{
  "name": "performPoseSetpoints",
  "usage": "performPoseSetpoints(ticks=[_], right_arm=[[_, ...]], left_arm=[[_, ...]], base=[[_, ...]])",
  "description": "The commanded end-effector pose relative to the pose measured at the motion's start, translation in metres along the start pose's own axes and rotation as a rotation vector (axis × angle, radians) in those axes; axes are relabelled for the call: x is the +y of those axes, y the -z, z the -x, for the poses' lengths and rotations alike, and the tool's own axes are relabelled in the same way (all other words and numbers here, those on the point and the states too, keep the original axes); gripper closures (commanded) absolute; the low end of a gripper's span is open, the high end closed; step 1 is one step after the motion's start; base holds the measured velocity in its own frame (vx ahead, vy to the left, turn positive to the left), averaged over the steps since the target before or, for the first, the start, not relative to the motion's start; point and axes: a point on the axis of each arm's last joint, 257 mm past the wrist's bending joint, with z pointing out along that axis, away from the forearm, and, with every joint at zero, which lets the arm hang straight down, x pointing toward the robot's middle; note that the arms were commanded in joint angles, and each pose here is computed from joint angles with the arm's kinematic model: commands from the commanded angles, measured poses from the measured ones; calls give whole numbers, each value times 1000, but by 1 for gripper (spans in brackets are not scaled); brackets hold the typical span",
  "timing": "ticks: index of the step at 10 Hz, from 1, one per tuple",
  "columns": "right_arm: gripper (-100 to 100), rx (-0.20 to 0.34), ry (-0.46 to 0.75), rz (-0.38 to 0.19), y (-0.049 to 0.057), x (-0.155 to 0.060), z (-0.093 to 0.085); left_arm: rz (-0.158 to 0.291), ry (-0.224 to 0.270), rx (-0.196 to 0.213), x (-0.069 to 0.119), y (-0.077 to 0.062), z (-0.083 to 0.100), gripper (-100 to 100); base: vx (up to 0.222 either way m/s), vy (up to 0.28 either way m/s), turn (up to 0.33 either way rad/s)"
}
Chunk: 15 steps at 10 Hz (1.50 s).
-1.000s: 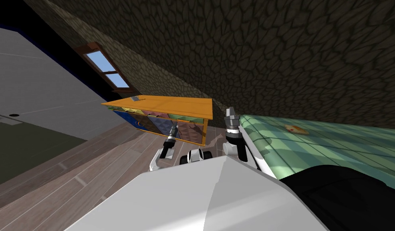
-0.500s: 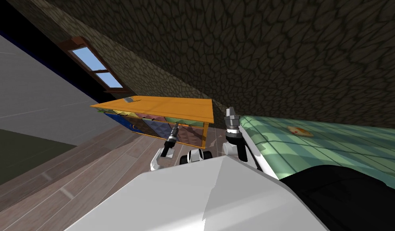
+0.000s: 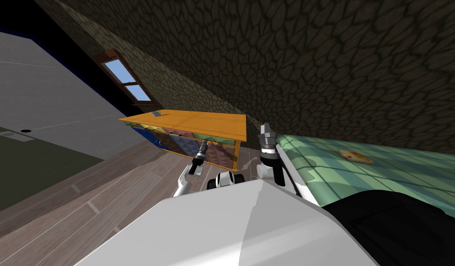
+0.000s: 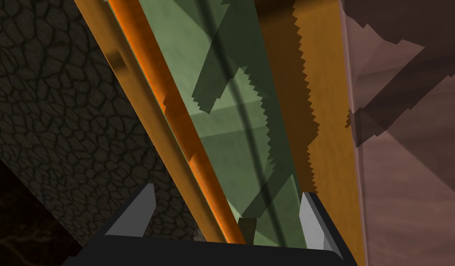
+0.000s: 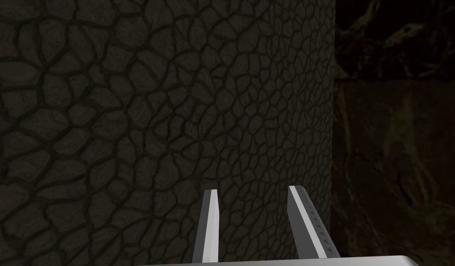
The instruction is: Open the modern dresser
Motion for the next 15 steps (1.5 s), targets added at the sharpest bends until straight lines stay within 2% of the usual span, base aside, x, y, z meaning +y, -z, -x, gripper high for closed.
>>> performPoseSetpoints(ticks=[1,3,4,5,6,8,9,10,12,13,14,15], right_arm=[[0,0,0,0,0,0,0],[0,0,0,0,0,0,0],[0,0,0,0,0,0,0],[0,0,0,0,0,0,0],[0,0,0,0,0,0,0],[0,0,0,0,0,0,0],[0,0,0,0,0,0,0],[0,0,0,0,0,0,0],[0,0,0,0,0,0,0],[0,0,0,0,0,0,0],[0,0,0,0,0,0,0],[0,0,0,0,0,0,0]], left_arm=[[-22,13,28,1,-15,-6,-100],[-8,9,36,9,-22,-7,-100],[21,11,39,22,-17,-9,-100],[-33,20,56,6,-33,-11,-100],[-32,16,62,6,-40,-11,-100],[18,18,66,29,-33,-14,-100],[-29,28,84,15,-46,-16,-100],[-26,23,88,16,-52,-16,-100],[9,23,92,32,-50,-17,-100],[-30,32,110,19,-63,-19,-100],[-32,26,114,17,-69,-18,-100],[-15,26,116,25,-68,-18,-100]], base=[[-29,-35,199],[-21,-28,33],[-2,-4,-18],[-23,-31,206],[-32,-45,100],[-10,-12,-21],[-24,-25,223],[-36,-39,91],[-13,-11,-28],[-27,-25,185],[-32,-39,114],[-17,-22,-18]])
